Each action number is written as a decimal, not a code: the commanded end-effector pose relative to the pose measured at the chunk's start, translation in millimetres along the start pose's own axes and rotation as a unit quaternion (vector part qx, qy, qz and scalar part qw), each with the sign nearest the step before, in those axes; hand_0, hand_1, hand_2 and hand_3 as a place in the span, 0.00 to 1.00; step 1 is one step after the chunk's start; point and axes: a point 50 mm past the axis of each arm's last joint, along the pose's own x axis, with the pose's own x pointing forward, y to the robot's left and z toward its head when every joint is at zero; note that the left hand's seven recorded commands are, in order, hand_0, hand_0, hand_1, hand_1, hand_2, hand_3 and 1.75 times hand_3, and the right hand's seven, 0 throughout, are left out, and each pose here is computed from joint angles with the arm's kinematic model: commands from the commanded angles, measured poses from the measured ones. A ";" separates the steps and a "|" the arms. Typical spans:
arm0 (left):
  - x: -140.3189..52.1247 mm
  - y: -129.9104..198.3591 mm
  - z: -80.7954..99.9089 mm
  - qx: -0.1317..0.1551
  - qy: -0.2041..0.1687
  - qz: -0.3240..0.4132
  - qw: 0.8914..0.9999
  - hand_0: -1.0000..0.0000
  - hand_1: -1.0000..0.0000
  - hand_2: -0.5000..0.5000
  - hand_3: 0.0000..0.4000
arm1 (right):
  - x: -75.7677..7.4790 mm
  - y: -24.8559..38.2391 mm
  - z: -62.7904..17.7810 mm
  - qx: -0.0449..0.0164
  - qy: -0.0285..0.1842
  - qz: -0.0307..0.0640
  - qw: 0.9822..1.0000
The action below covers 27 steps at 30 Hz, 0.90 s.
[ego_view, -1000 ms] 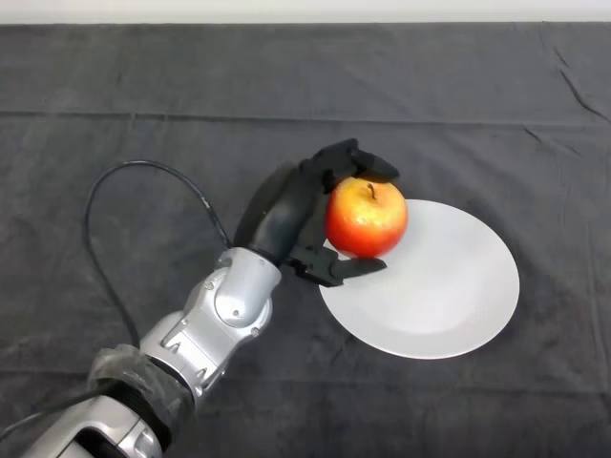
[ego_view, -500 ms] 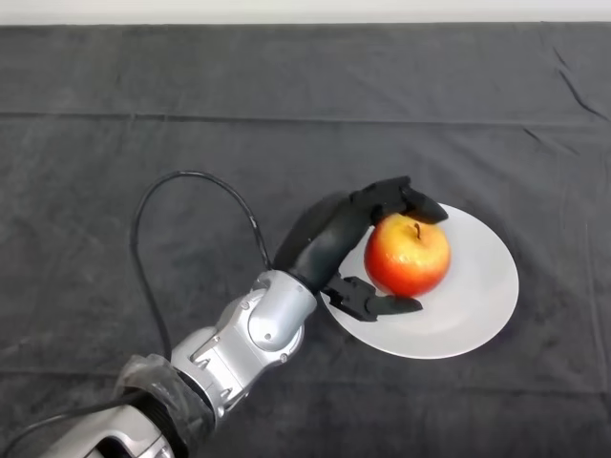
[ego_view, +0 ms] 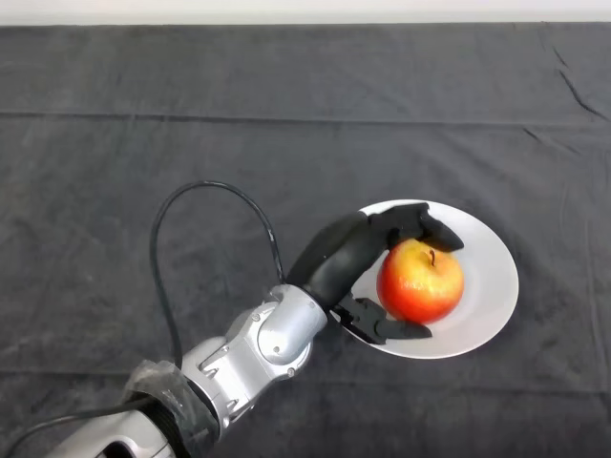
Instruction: Move the apple to the plate
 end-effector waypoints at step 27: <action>-16.3 103.7 1.0 0.001 -0.008 0.099 0.995 1.00 1.00 0.50 0.00 | 2.0 4.6 12.3 -0.004 -0.017 0.011 1.000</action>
